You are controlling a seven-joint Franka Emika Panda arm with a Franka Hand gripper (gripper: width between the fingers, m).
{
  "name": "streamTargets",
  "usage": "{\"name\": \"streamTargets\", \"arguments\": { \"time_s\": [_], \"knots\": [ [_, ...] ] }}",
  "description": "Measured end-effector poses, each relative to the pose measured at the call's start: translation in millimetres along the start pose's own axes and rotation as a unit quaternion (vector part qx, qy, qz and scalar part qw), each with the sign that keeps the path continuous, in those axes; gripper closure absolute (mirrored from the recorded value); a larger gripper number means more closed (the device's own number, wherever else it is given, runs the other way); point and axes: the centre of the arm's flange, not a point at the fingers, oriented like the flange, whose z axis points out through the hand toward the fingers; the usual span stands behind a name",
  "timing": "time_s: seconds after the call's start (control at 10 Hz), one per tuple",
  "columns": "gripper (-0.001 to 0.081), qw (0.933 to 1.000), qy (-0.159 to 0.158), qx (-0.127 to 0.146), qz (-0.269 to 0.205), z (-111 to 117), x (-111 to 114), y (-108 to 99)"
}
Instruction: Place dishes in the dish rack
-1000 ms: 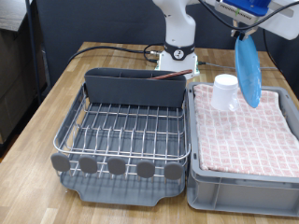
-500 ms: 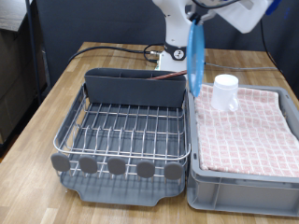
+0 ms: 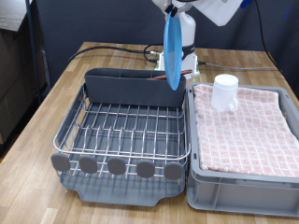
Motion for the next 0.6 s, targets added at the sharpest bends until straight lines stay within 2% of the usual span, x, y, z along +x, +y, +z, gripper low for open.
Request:
{"name": "streamTargets", "arguments": {
  "time_s": [0.2, 0.6],
  "knots": [
    [0.0787, 0.9999, 0.000, 0.012, -0.011, 26.5, 20.8, 16.2],
    [0.0787, 0.9968, 0.038, 0.015, -0.068, 86.4, 57.1, 48.9]
  ]
}}
